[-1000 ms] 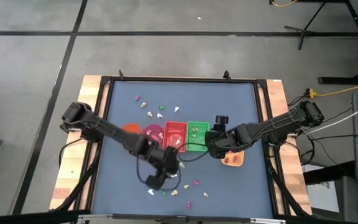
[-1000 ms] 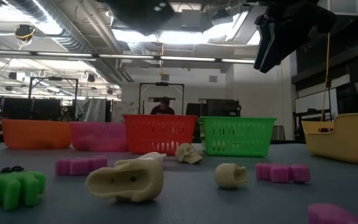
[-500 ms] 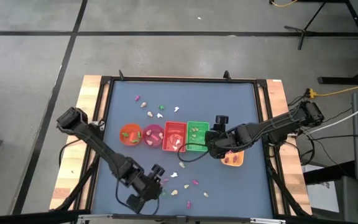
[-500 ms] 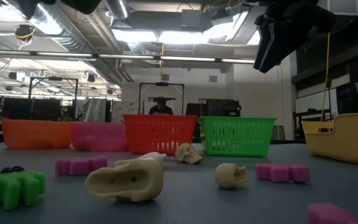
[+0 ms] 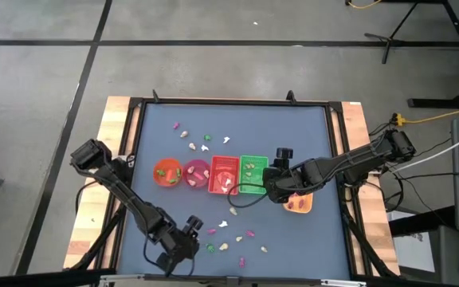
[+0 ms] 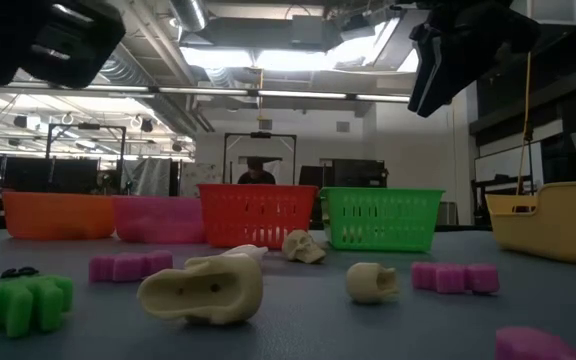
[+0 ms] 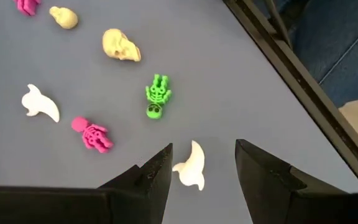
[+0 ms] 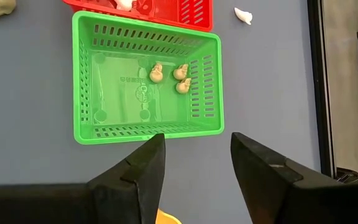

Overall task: Sort Halloween decoration
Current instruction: Put the white ghost toy into the red bin

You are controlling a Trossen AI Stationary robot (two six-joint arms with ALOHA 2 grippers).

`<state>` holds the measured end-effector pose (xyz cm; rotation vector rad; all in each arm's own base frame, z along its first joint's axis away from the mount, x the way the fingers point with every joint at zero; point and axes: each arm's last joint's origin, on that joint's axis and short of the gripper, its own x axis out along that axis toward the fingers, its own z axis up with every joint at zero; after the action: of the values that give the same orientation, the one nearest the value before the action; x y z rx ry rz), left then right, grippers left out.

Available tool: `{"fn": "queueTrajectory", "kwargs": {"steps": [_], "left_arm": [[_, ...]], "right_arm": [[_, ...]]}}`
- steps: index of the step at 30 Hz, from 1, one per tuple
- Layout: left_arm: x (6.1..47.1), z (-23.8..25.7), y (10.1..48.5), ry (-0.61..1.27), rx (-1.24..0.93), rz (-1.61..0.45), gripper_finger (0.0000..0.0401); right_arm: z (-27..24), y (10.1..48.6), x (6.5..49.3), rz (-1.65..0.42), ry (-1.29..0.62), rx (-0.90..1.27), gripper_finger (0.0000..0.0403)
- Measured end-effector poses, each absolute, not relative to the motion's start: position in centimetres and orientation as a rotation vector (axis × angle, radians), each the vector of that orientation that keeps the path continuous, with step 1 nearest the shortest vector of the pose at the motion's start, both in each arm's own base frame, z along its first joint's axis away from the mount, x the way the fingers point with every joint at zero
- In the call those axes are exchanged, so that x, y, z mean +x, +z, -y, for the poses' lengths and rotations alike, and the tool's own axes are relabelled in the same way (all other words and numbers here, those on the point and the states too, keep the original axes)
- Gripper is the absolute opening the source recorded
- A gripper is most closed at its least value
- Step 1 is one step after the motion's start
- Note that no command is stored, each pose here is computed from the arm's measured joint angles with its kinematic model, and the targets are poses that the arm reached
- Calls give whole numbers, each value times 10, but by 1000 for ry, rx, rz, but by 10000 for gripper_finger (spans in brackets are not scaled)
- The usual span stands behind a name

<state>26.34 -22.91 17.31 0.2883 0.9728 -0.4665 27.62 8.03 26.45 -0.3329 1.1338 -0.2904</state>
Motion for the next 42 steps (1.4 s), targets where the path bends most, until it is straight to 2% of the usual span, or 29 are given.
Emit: {"fn": "queueTrajectory", "kwargs": {"steps": [15, 37, 42], "left_arm": [[249, 215, 137, -436, 301, -947, 158], [251, 218, 120, -446, 285, -922, 158], [250, 218, 120, -446, 287, -925, 144]], "right_arm": [[-80, 265, 276, -1133, -291, -333, 182], [-80, 265, 276, -1134, -291, -333, 182], [-80, 264, 276, -1134, -291, -333, 182]]}}
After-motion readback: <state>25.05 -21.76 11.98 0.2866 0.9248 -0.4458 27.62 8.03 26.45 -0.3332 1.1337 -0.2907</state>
